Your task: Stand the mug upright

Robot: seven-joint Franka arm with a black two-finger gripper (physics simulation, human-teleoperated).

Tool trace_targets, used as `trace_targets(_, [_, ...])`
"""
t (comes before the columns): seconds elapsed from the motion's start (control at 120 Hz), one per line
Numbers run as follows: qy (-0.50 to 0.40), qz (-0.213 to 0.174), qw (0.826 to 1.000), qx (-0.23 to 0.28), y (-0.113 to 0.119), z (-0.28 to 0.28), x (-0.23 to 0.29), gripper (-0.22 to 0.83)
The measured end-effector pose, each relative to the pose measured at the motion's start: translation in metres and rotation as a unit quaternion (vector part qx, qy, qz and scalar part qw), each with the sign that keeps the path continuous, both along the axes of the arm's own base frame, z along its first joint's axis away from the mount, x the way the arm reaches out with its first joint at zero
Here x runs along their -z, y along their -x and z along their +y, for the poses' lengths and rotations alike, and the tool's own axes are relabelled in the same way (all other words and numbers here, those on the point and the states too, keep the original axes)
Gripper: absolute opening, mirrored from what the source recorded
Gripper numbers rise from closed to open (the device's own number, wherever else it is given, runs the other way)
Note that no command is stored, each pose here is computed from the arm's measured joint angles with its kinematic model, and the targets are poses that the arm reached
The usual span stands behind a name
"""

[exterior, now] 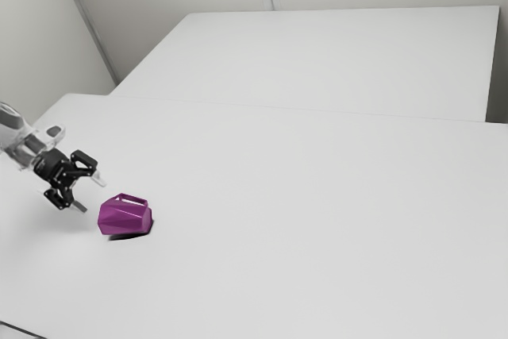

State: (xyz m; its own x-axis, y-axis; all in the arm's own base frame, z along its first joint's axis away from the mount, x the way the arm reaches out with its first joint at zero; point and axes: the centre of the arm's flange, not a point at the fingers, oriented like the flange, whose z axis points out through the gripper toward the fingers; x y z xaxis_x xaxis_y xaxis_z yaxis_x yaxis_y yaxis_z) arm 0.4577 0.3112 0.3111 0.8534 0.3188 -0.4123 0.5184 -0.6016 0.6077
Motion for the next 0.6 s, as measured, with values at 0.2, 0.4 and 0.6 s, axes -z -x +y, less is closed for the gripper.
trace_targets(0.2, [0.048, -0.023, 0.999, -0.011, -0.012, -0.014, 0.021, 0.61])
trace_targets(0.4, [0.078, -0.037, 0.996, -0.018, -0.018, -0.023, 0.037, 0.62])
trace_targets(0.6, [0.079, -0.038, 0.996, -0.012, -0.023, -0.029, 0.037, 0.19])
